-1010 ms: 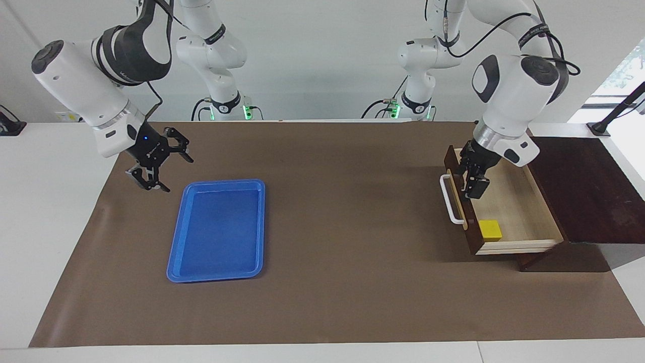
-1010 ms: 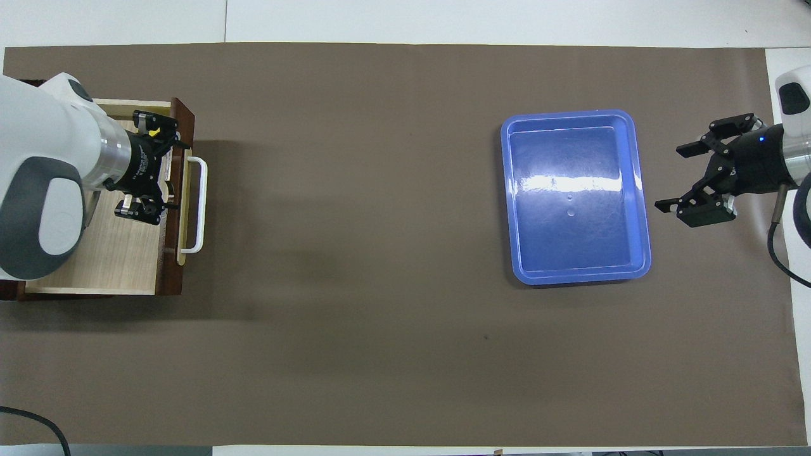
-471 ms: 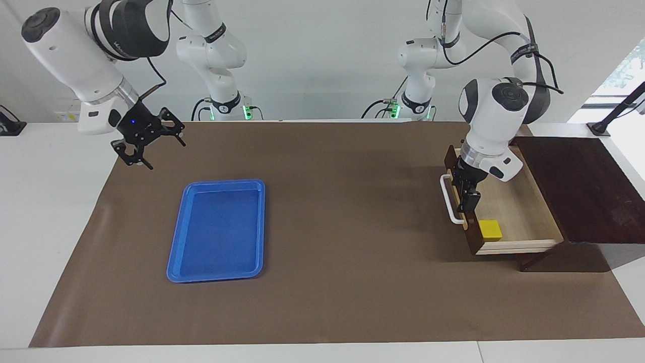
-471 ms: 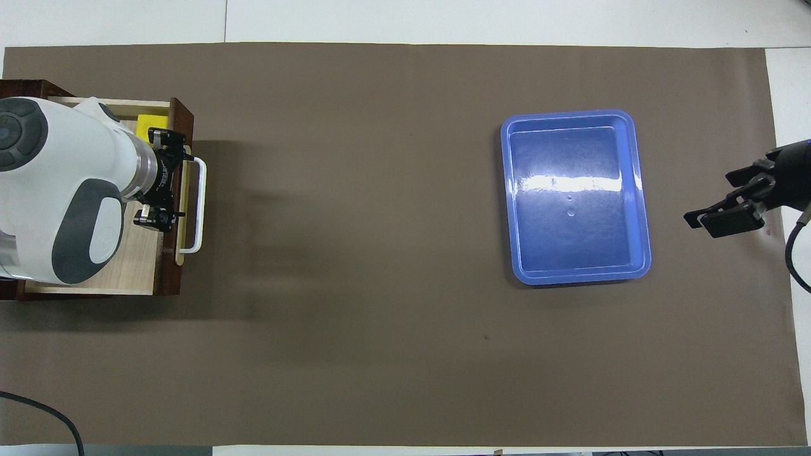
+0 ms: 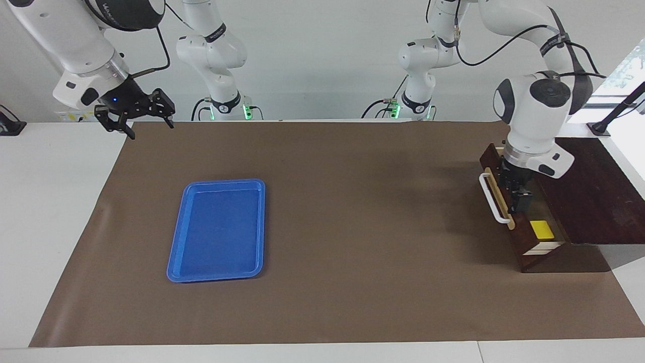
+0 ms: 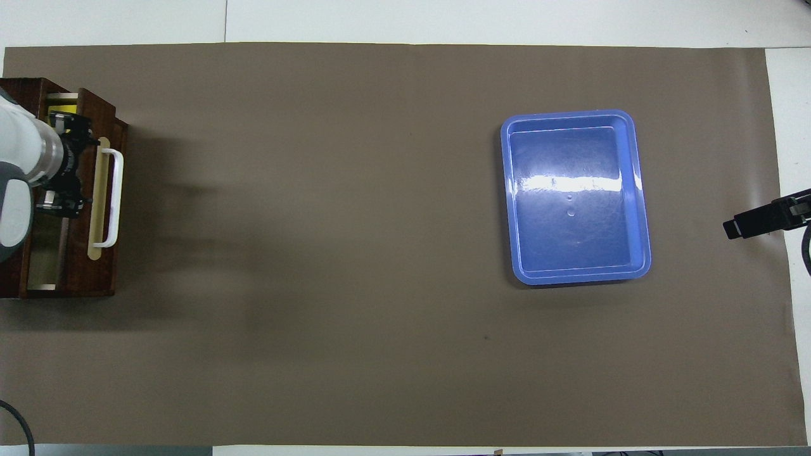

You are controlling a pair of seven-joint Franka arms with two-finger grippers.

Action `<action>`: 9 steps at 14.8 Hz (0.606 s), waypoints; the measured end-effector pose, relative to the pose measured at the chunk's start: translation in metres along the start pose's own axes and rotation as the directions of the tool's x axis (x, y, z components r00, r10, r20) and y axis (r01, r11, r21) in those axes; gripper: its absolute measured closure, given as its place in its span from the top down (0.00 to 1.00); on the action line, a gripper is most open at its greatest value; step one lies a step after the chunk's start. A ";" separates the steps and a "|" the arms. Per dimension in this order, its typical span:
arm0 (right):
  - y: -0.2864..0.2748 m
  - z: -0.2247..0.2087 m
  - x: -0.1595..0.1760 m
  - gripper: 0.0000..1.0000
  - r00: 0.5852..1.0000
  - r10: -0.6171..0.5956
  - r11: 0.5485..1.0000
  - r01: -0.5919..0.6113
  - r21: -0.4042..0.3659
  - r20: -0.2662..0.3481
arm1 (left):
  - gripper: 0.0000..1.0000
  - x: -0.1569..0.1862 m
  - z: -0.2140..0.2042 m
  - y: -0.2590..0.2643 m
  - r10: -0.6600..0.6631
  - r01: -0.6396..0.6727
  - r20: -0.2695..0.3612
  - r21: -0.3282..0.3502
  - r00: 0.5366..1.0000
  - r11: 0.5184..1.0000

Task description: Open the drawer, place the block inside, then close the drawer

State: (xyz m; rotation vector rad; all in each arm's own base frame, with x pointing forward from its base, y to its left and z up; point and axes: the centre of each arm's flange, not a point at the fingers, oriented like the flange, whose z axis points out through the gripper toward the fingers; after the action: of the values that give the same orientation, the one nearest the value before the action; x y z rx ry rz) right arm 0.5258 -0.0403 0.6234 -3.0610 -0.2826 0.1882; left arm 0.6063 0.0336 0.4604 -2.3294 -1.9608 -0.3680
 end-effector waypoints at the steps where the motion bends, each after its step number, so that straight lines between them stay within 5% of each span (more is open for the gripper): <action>1: 0.000 -0.003 -0.003 1.00 0.999 0.043 0.999 -0.043 -0.012 0.017 | 1.00 0.019 0.004 -0.003 -0.001 0.001 -0.004 0.001 1.000 1.000; 6: 0.006 -0.003 -0.002 1.00 0.986 0.165 0.985 -0.164 -0.047 0.003 | 1.00 0.023 0.004 -0.002 0.022 -0.022 -0.001 -0.006 1.000 1.000; 9: 0.012 0.009 0.007 1.00 0.985 0.172 0.983 -0.173 -0.055 -0.020 | 1.00 -0.001 -0.028 0.006 0.221 -0.221 0.006 -0.008 0.975 0.975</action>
State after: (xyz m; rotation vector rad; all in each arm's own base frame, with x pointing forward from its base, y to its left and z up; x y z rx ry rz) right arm 0.5336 -0.0504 0.6125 -3.1412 -0.0208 0.1677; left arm 0.6087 0.0257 0.4876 -2.5213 -1.6806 -0.3503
